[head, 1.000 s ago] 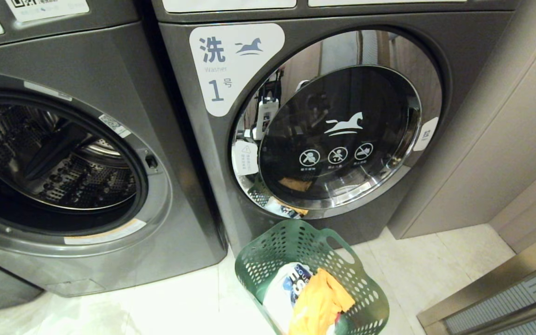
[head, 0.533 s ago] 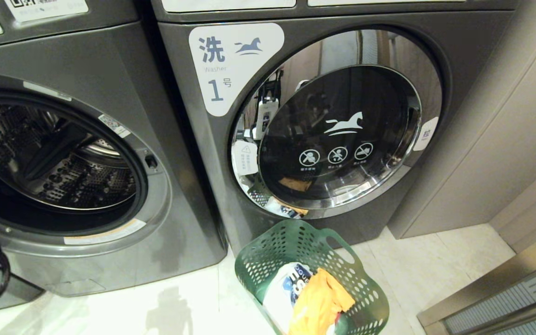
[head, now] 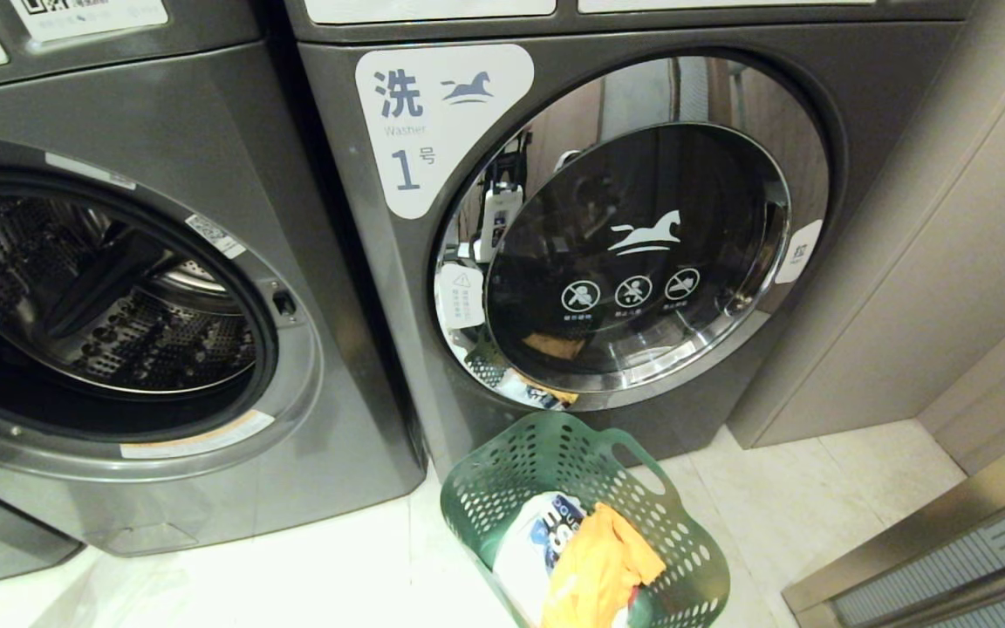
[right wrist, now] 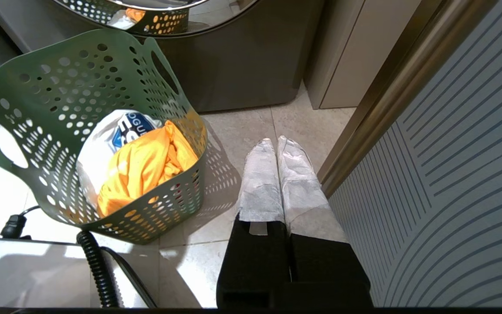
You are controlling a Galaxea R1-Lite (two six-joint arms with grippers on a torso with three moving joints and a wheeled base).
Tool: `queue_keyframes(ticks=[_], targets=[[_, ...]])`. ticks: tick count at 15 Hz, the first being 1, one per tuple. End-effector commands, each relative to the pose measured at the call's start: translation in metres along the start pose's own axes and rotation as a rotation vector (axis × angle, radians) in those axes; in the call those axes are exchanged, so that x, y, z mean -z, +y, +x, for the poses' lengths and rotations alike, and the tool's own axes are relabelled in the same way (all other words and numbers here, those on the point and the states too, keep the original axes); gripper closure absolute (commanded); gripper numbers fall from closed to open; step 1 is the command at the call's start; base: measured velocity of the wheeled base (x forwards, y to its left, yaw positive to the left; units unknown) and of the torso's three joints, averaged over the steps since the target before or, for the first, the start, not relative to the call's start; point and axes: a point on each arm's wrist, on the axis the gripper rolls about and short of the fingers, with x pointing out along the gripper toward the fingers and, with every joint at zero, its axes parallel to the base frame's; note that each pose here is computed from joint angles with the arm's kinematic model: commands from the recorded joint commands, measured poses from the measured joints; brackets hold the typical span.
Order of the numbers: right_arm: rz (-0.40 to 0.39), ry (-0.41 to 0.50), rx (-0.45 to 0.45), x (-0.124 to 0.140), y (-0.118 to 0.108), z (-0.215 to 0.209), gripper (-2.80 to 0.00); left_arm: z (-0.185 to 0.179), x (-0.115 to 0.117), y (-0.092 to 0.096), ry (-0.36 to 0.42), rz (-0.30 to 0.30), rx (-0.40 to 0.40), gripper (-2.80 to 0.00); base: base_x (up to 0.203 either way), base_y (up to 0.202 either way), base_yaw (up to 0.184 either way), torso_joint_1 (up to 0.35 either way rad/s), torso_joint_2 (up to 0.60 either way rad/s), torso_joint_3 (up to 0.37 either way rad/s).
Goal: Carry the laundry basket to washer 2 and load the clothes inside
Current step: Place the clothes into the washing machine
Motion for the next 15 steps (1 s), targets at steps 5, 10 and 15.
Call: queue_keyframes(ticks=[5, 10, 15], targets=[[-0.002, 0.003, 0.0, 0.0, 0.0, 0.0, 0.0, -0.019, 0.042, 0.008, -0.137, 0.026, 0.161, 0.0, 0.0, 0.0, 0.0, 0.0, 0.0, 0.0], [0.003, 0.003, 0.0, 0.0, 0.0, 0.0, 0.0, -0.028, 0.048, 0.008, -0.268, 0.076, 0.334, 0.0, 0.0, 0.0, 0.0, 0.0, 0.0, 0.0], [0.005, 0.003, 0.0, 0.0, 0.0, 0.0, 0.0, -0.027, 0.052, 0.005, -0.232, 0.087, 0.453, 0.0, 0.0, 0.0, 0.0, 0.0, 0.0, 0.0]])
